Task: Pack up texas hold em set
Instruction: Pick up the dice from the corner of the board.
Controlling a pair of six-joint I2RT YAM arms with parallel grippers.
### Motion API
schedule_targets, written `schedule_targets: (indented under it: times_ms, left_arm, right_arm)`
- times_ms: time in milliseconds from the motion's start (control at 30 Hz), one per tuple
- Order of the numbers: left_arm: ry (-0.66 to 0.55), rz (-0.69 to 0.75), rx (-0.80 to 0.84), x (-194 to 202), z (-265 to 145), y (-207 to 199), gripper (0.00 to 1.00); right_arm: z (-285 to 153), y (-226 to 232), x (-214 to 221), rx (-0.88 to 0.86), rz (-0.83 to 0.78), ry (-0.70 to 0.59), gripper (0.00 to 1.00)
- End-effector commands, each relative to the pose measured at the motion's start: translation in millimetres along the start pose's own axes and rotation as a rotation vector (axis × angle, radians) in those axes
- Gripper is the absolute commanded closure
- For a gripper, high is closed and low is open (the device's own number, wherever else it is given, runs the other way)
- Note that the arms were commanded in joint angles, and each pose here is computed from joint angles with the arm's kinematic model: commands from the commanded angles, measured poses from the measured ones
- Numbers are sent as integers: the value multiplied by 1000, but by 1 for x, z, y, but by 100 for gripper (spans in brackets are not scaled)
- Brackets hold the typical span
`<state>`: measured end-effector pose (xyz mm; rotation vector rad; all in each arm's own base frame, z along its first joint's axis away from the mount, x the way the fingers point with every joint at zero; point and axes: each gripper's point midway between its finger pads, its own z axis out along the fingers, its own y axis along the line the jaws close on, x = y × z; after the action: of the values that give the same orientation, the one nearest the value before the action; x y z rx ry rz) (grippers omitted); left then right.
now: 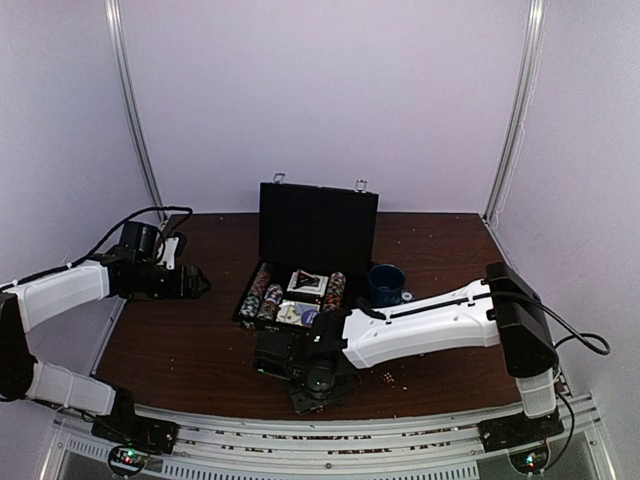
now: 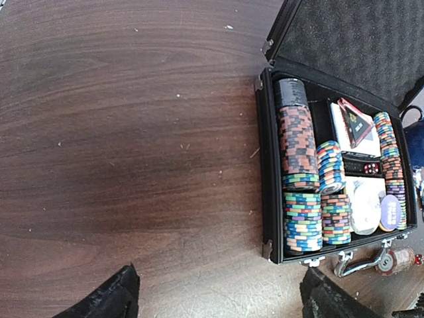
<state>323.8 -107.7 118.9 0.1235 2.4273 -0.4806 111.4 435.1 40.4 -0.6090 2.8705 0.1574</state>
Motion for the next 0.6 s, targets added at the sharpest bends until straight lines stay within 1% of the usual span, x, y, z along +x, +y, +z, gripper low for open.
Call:
schedule_targets:
  times_ms: [0,233,433,567]
  left_arm:
    - [-50,22,22,-8,-4,-3,13]
    - [-49,18,23,-6,-3,-2,13]
    - [-47,17,25,-6,-3,-3,13]
    - [-45,15,25,-5,-2,-2,13]
  right_arm:
    - [10,-10,21,46,-33,56,57]
    - [13,-9,23,48,-32,64,67]
    - [16,-9,23,53,-28,62,78]
    - [17,-10,24,60,-23,64,82]
